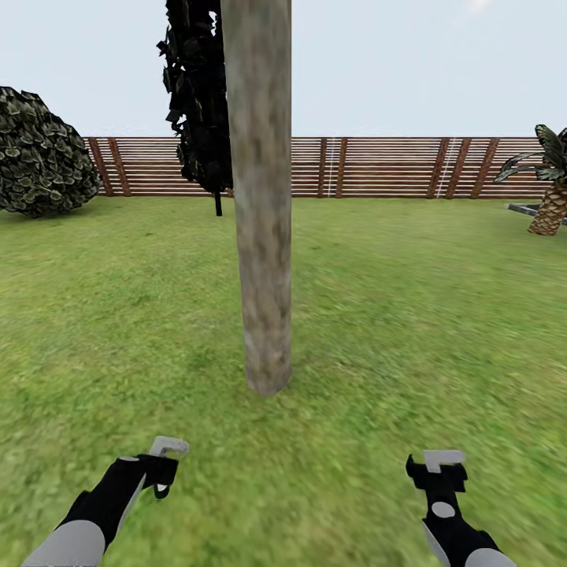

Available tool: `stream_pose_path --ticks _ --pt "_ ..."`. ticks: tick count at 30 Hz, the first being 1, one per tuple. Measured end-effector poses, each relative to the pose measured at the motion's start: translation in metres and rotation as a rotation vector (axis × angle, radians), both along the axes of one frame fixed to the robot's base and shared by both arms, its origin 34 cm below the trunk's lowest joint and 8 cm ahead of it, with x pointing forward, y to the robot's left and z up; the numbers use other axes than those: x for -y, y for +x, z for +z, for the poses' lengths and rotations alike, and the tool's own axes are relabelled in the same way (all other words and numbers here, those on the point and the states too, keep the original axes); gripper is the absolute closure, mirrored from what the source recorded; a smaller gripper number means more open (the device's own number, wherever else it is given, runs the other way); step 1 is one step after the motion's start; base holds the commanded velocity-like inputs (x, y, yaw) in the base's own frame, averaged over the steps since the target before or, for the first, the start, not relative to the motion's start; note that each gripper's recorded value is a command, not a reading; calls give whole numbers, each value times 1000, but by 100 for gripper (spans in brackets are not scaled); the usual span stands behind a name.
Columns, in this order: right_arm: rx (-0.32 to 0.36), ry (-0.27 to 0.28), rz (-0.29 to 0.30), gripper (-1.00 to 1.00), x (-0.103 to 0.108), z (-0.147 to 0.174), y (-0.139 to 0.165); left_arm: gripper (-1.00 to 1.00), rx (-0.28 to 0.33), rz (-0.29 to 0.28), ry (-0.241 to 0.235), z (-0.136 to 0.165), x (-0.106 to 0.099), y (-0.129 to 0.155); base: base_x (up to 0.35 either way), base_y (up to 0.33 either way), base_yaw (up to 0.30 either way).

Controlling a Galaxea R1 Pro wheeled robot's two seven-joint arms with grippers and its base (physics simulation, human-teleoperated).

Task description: In the garden, pick up the pesticide atomizer on the floor and spray pesticide onto both trees until each tree trunk is fully covered.

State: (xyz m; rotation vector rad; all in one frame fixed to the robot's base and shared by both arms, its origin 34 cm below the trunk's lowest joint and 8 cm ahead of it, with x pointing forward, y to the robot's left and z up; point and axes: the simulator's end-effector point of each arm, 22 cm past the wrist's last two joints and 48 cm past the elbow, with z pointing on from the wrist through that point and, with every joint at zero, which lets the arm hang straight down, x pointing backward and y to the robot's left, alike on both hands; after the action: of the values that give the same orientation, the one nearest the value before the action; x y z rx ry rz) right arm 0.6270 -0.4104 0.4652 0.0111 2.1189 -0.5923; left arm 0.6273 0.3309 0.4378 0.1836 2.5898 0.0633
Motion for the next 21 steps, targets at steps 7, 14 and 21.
stream_pose_path --ticks 7,14,21 --pt "-4 8 2 -100 -5 -3 -1 100 1 0 -9 1 7 3 316 -128 0" --pt "-4 25 8 -100 -19 -6 -1 100 -6 -15 -33 -1 31 3 249 -238 -84" --pt "-4 26 10 -100 -20 -6 -1 100 -60 -1 -32 -7 28 -8 309 -137 -259"
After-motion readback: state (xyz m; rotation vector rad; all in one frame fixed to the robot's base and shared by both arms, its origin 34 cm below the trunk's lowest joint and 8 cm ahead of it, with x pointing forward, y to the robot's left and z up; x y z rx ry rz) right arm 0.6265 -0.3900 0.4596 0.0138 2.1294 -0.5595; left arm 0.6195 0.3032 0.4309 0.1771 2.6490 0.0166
